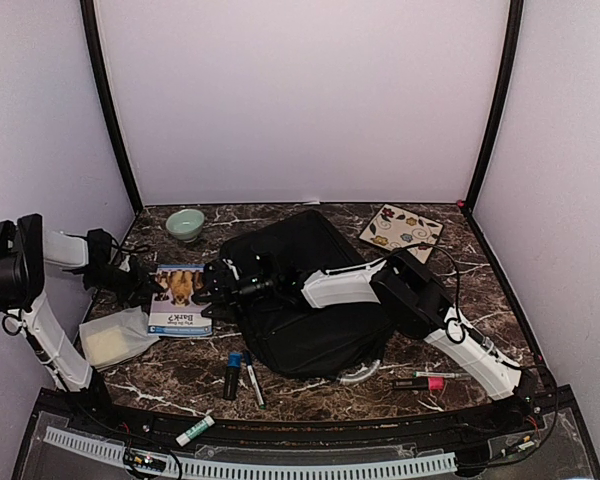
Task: Pack the student bag
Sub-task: Pick up the book at the center of the board.
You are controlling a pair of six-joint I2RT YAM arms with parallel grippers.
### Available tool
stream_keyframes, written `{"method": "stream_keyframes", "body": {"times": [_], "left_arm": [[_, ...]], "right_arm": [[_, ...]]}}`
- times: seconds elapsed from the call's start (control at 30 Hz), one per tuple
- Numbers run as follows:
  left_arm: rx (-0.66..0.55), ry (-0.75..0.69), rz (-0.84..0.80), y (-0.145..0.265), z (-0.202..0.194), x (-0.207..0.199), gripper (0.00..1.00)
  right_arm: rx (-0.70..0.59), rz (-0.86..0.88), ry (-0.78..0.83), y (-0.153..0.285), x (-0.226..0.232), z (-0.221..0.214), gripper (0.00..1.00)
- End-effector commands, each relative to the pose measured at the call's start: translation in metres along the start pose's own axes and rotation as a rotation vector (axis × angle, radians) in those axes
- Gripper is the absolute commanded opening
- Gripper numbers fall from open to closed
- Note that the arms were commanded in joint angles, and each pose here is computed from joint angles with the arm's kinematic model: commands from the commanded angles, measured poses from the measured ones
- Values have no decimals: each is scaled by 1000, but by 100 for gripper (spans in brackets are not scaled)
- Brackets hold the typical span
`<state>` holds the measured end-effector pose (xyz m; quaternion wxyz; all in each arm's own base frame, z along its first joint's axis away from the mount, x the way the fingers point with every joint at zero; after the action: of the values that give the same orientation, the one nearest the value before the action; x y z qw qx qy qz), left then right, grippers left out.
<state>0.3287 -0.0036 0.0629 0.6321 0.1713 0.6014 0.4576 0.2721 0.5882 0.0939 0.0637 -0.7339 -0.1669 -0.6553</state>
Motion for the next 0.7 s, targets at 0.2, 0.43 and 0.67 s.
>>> {"method": "stream_keyframes", "body": {"times": [0.2, 0.43, 0.67], "left_arm": [[-76, -54, -126, 16, 4, -26, 14], [-131, -82, -200, 32, 8, -46, 5], [-136, -79, -279, 33, 3, -55, 0]], "right_arm": [[-67, -143, -171, 15, -92, 15, 65], [-69, -140, -153, 18, -87, 15, 65], [-75, -132, -142, 20, -83, 16, 66]]}}
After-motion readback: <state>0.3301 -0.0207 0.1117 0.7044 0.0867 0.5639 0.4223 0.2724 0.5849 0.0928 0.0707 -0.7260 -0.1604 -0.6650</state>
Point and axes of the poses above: each gripper's point midway between its finger pads, its own y axis back along the fingers, its own x axis along the line the jaws close on, z = x × y, the point moved 4 cm from there along y, back along the fingers, and after that the axes turned 13 degrees about -y, right-handed, at the moved point
